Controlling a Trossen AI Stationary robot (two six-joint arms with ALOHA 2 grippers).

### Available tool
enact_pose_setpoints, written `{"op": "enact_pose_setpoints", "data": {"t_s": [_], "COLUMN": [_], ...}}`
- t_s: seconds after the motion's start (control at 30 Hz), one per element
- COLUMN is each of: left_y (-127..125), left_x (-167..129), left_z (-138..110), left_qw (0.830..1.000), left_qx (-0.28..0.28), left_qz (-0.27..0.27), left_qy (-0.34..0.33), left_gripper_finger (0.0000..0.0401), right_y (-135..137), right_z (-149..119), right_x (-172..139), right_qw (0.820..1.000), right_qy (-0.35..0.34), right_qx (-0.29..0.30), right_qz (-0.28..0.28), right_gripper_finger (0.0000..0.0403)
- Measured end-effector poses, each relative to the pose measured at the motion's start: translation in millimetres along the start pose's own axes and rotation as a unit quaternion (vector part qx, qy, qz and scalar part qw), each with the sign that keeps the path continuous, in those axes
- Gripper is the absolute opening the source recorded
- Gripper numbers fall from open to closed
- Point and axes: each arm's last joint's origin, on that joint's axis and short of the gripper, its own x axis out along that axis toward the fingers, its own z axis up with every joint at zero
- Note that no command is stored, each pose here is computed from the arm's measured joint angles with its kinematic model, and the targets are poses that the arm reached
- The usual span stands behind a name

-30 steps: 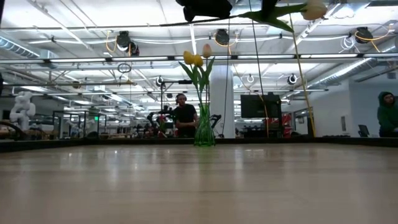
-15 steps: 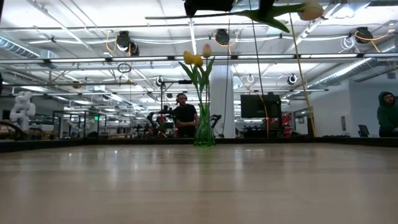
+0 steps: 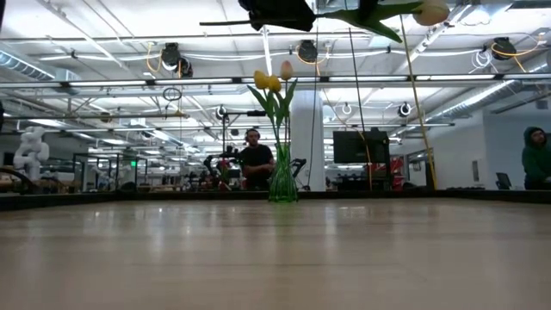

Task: Sort flowers into vase by color
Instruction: Put the light yellow flower into the green vase

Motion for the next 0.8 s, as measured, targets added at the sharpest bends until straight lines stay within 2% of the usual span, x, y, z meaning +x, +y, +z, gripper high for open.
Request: {"op": "enact_pose_setpoints", "data": {"t_s": [0.4,0.5,0.7,0.8], "left_y": [-0.2,-0.3,-1.0,-1.0], "left_x": [0.0,0.0,0.0,0.0], "left_z": [0.0,-1.4,-4.4,-3.6], "left_qw": [1.000,1.000,1.000,1.000], "left_qx": [-0.004,-0.003,-0.001,-0.001], "left_qz": [0.000,-0.001,-0.008,-0.008], "left_qy": [0.000,0.007,0.022,0.018], "left_gripper_finger": [0.0112,0.0088,0.0013,0.0010], "right_y": [0.2,0.2,0.3,0.3], "right_z": [0.3,0.3,1.0,0.9], "right_x": [0.0,0.0,0.0,0.0], "right_qw": [1.000,1.000,1.000,1.000], "right_qy": [-0.002,-0.002,-0.006,-0.005], "right_qx": [-0.001,-0.001,-0.001,-0.001], "right_qz": [0.000,0.000,-0.001,0.000], "right_gripper_finger": [0.0000,0.0000,0.0000,0.0000]}}
